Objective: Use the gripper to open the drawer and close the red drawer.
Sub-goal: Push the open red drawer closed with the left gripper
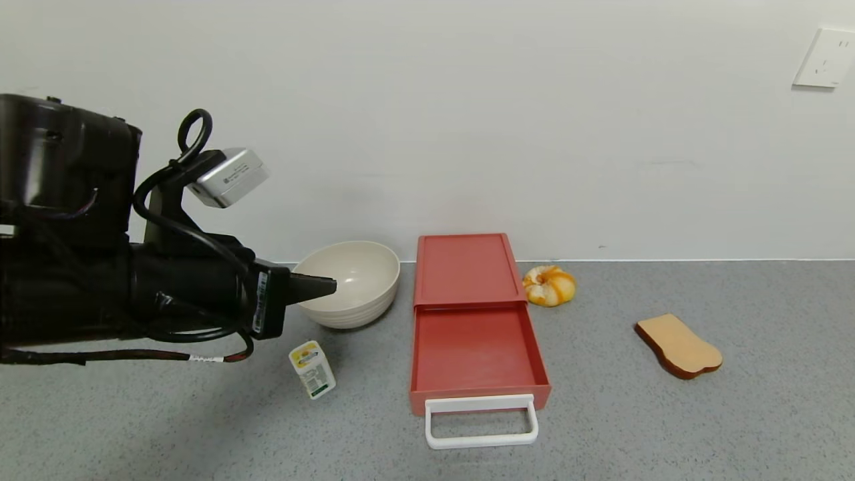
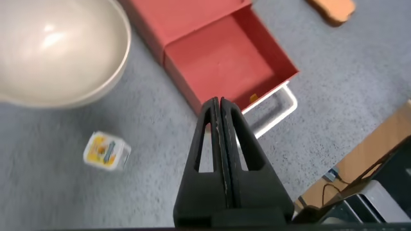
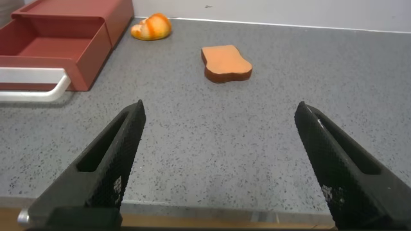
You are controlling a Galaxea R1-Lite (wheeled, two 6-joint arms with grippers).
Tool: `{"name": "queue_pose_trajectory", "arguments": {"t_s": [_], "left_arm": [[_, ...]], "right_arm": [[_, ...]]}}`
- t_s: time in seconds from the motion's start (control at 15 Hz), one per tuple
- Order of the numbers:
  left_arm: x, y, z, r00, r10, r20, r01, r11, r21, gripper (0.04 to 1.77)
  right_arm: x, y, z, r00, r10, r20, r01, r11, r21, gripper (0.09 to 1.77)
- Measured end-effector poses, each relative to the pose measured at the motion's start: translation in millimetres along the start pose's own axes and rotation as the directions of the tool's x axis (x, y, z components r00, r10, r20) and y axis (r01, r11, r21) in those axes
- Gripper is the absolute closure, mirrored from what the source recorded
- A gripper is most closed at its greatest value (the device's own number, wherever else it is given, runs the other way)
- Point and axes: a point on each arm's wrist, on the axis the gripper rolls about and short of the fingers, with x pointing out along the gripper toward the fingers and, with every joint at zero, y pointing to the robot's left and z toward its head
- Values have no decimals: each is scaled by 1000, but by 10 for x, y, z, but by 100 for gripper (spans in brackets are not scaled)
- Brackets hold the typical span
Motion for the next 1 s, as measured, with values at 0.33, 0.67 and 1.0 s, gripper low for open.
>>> {"name": "queue_pose_trajectory", "arguments": {"t_s": [0.33,0.67,1.0], "left_arm": [[-3,-284,169,973,122,-197,-153,977,-150,170],[202,-564,300,919,127,-373,-236,935,-263,170],[627,-831,201,882,107,-460,-237,942,-236,170]], "right_arm": [[0,0,0,1000,1,0,-1,1000,0,15],[0,0,0,1000,0,0,0,1000,0,15],[0,0,0,1000,0,0,0,1000,0,15]]}}
